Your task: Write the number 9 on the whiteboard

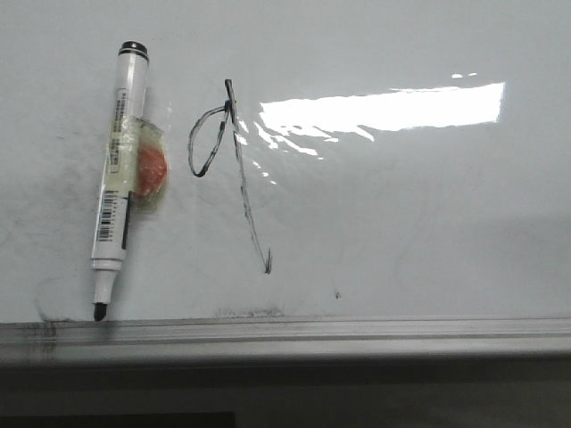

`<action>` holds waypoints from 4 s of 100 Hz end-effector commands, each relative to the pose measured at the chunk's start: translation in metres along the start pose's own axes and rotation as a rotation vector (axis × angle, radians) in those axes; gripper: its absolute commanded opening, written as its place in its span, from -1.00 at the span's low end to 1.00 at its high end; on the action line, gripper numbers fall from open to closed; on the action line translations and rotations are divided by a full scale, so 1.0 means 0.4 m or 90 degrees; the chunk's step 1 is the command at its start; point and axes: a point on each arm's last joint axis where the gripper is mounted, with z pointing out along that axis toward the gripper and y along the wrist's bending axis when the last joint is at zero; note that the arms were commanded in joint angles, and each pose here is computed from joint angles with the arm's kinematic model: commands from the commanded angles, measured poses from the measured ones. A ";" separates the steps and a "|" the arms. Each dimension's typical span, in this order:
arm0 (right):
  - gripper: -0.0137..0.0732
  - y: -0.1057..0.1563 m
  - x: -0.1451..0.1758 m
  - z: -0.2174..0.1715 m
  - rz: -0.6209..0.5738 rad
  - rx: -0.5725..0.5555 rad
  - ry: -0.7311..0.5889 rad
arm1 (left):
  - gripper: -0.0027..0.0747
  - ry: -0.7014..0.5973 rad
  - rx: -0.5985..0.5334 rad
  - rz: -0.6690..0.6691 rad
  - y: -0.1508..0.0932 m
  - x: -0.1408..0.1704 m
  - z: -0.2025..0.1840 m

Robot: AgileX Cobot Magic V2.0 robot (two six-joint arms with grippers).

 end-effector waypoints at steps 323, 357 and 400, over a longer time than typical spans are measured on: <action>-0.83 -0.112 0.056 -0.069 0.003 0.577 0.058 | -0.98 0.040 -0.536 0.227 0.129 0.044 -0.149; -0.83 -0.105 0.090 -0.075 0.038 0.573 0.146 | -0.98 0.038 -0.536 0.227 0.128 0.044 -0.149; -0.83 -0.105 0.090 -0.075 0.038 0.573 0.146 | -0.98 0.038 -0.536 0.227 0.128 0.044 -0.149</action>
